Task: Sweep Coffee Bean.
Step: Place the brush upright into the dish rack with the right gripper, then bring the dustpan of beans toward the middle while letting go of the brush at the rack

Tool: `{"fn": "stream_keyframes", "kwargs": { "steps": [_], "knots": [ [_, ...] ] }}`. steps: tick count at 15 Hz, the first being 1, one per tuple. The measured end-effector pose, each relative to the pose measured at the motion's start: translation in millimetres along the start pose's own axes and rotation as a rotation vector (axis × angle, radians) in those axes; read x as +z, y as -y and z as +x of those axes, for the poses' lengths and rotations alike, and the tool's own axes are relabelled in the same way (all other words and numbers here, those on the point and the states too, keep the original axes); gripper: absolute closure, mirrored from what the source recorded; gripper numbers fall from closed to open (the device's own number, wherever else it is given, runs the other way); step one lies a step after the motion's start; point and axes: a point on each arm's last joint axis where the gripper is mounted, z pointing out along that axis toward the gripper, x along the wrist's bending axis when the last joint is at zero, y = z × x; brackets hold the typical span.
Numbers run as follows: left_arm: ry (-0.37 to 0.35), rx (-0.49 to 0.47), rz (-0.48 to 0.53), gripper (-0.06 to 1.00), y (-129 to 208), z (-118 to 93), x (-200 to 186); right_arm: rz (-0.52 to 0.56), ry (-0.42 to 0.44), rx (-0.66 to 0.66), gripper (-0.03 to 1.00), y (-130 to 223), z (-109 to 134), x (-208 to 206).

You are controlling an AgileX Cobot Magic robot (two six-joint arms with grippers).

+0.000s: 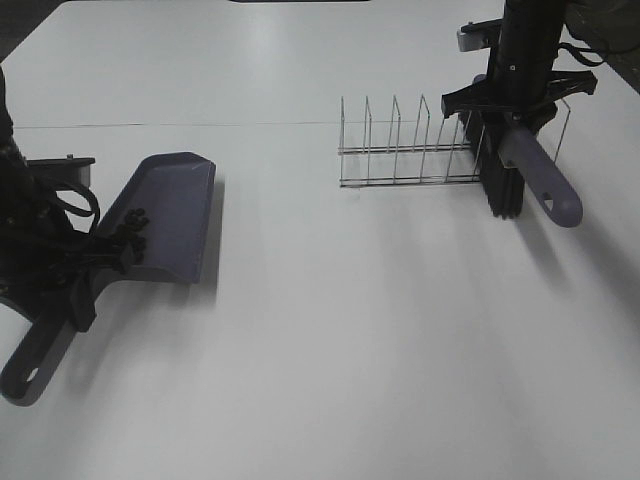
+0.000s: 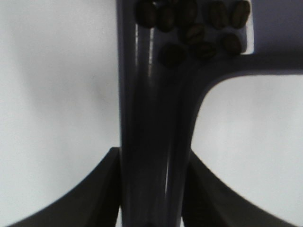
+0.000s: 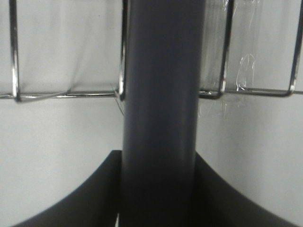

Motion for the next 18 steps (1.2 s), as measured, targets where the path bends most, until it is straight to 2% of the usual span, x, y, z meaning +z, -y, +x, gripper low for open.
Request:
{"fn": "stream_keyframes", "kwargs": {
  "steps": [3,6,7,9,12,14,18],
  "knots": [
    [0.011,-0.008,0.001,0.62,0.1,-1.0,0.0,0.003,-0.018,-0.011,0.64,0.1,-0.4,-0.2],
    [0.013,-0.010,0.001,0.62,0.1,-1.2,0.0,-0.028,-0.048,-0.029,0.36,-1.1,0.1,-15.5],
    [0.013,-0.010,0.001,0.62,0.1,-1.2,0.0,-0.040,-0.050,-0.028,0.32,-1.5,-0.3,-21.1],
    [0.018,-0.014,0.002,0.62,0.2,-1.7,0.0,-0.061,-0.052,-0.026,0.29,-2.1,-1.9,-31.1],
    [0.020,-0.015,-0.008,0.62,-0.7,-1.8,0.0,-0.113,-0.058,-0.032,0.29,6.0,-9.0,-68.3],
    [0.035,-0.025,-0.031,0.62,-2.8,-3.1,-0.1,-0.128,-0.060,-0.038,0.29,20.6,-15.0,-94.7],
    [0.059,-0.041,-0.040,0.62,-16.3,-7.4,2.7,-0.085,-0.055,-0.072,0.29,61.4,-23.5,-119.3]
  ]
}}
